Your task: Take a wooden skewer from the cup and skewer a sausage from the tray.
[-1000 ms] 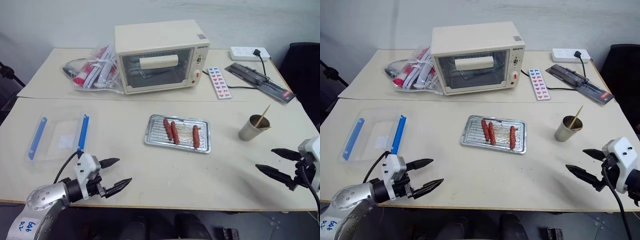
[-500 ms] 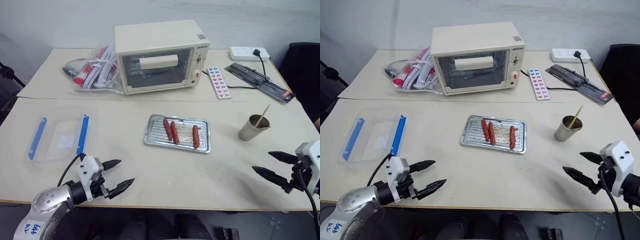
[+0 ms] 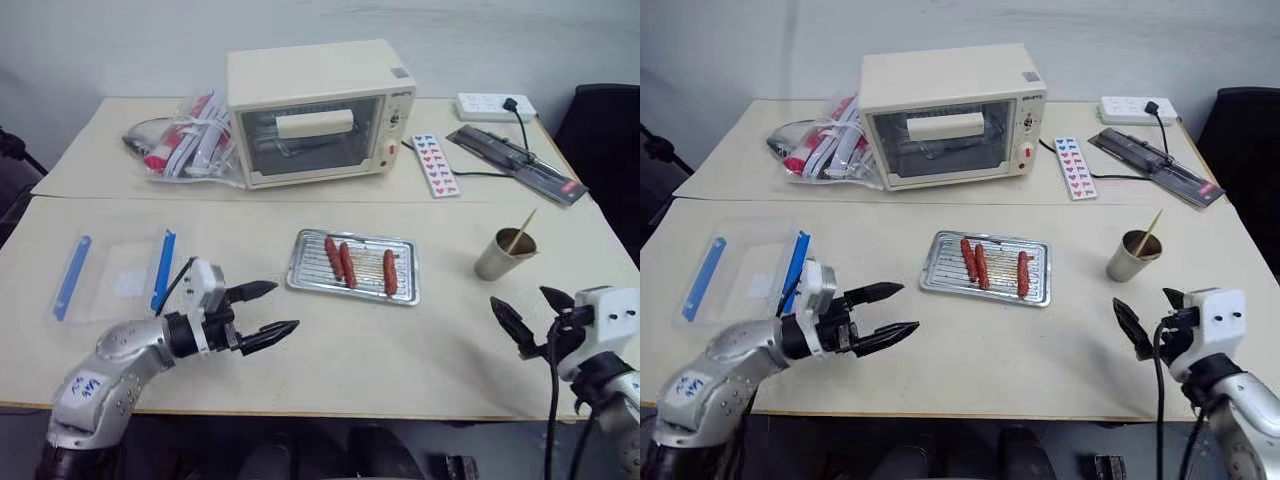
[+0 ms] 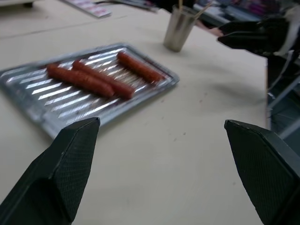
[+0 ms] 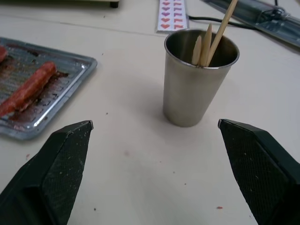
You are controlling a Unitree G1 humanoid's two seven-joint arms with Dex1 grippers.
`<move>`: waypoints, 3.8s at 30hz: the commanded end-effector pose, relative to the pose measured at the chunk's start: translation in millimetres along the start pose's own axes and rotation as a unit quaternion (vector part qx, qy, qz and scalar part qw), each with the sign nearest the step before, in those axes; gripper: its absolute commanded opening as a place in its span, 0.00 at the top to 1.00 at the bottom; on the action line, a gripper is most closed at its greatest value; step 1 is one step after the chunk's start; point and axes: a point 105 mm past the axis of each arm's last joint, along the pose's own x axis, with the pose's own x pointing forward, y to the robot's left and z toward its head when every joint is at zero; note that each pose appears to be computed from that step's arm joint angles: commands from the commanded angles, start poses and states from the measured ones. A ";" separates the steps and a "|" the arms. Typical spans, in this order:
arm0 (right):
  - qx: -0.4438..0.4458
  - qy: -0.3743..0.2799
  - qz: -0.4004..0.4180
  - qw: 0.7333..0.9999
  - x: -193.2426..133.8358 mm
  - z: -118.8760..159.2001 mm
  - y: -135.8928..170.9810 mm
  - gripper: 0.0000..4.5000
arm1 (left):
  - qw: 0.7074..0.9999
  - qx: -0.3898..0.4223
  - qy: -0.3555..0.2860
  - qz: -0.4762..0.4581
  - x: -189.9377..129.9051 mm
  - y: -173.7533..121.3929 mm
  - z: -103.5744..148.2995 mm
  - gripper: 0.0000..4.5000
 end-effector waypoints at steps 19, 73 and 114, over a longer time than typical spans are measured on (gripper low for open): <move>-0.006 -0.069 0.010 0.998 36.9 36.6 21.0 0.00 | 0.981 0.072 0.025 -0.178 22.0 -10.3 34.1 0.00; -0.009 -0.071 -0.037 0.997 54.2 40.1 -2.9 0.00 | 0.978 0.120 0.017 -0.172 35.9 -4.8 51.0 0.00; -0.025 -0.105 -0.053 0.993 63.5 75.6 -11.5 1.00 | 0.974 0.133 0.006 -0.182 40.6 -2.4 50.5 0.00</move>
